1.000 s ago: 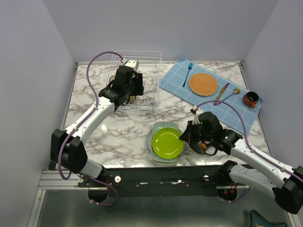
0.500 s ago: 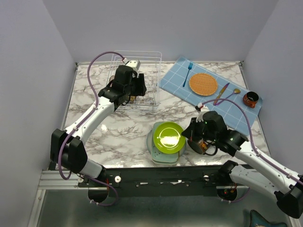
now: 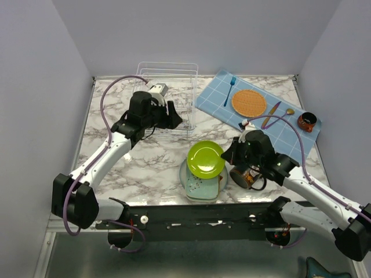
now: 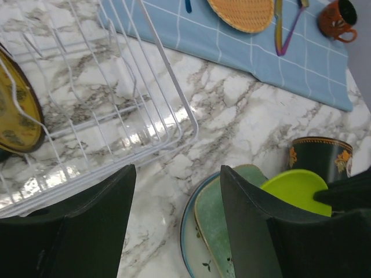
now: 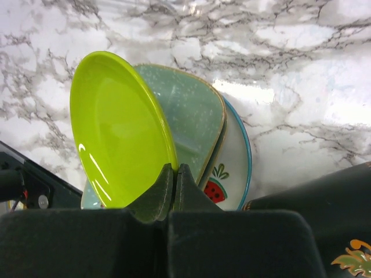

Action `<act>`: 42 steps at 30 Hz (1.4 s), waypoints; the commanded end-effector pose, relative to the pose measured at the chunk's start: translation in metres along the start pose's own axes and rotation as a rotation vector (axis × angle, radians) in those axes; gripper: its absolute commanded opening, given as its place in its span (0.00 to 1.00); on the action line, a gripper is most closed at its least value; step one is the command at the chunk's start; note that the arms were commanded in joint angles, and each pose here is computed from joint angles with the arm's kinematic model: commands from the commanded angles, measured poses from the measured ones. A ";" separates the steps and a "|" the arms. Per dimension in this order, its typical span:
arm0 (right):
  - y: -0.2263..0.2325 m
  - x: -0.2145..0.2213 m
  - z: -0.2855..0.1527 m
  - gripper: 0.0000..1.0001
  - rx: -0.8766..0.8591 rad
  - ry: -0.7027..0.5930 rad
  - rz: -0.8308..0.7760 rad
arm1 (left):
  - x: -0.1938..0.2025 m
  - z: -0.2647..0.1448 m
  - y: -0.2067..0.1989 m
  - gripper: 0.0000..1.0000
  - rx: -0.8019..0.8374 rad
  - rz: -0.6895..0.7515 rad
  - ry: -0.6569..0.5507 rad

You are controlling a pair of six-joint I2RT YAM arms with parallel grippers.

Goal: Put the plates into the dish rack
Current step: Insert the plate into the dish rack.

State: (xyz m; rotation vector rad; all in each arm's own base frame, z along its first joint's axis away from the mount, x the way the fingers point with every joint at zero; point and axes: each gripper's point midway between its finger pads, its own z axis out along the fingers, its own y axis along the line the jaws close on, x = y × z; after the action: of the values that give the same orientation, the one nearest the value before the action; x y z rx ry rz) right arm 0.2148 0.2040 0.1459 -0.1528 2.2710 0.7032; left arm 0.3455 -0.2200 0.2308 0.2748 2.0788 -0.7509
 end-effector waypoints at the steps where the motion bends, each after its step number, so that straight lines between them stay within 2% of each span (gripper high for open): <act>1: 0.012 -0.054 -0.006 0.01 -0.008 -0.163 0.015 | 0.021 -0.008 -0.027 0.69 0.181 -0.052 0.008; 6: 0.010 -0.071 -0.010 0.01 0.000 -0.215 0.031 | 0.040 -0.014 -0.033 0.69 0.234 -0.089 0.020; 21: 0.011 -0.099 -0.009 0.01 -0.020 -0.277 0.053 | 0.047 -0.016 -0.046 0.69 0.331 -0.117 0.021; 38: 0.053 -0.116 -0.008 0.01 -0.222 -0.277 0.060 | 0.056 -0.009 -0.061 0.69 0.430 -0.142 0.031; 40: 0.058 -0.117 -0.007 0.00 -0.250 -0.272 0.058 | 0.055 -0.008 -0.065 0.68 0.448 -0.147 0.029; 42: 0.060 -0.116 -0.005 0.01 -0.263 -0.267 0.063 | 0.058 -0.008 -0.070 0.60 0.471 -0.149 0.038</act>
State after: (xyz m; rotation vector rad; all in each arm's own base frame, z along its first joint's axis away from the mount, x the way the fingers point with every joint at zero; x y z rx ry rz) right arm 0.2724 0.2255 0.2228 -0.0790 2.0243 0.8752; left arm 0.2837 -0.2641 0.2137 0.3532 1.9769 -1.2544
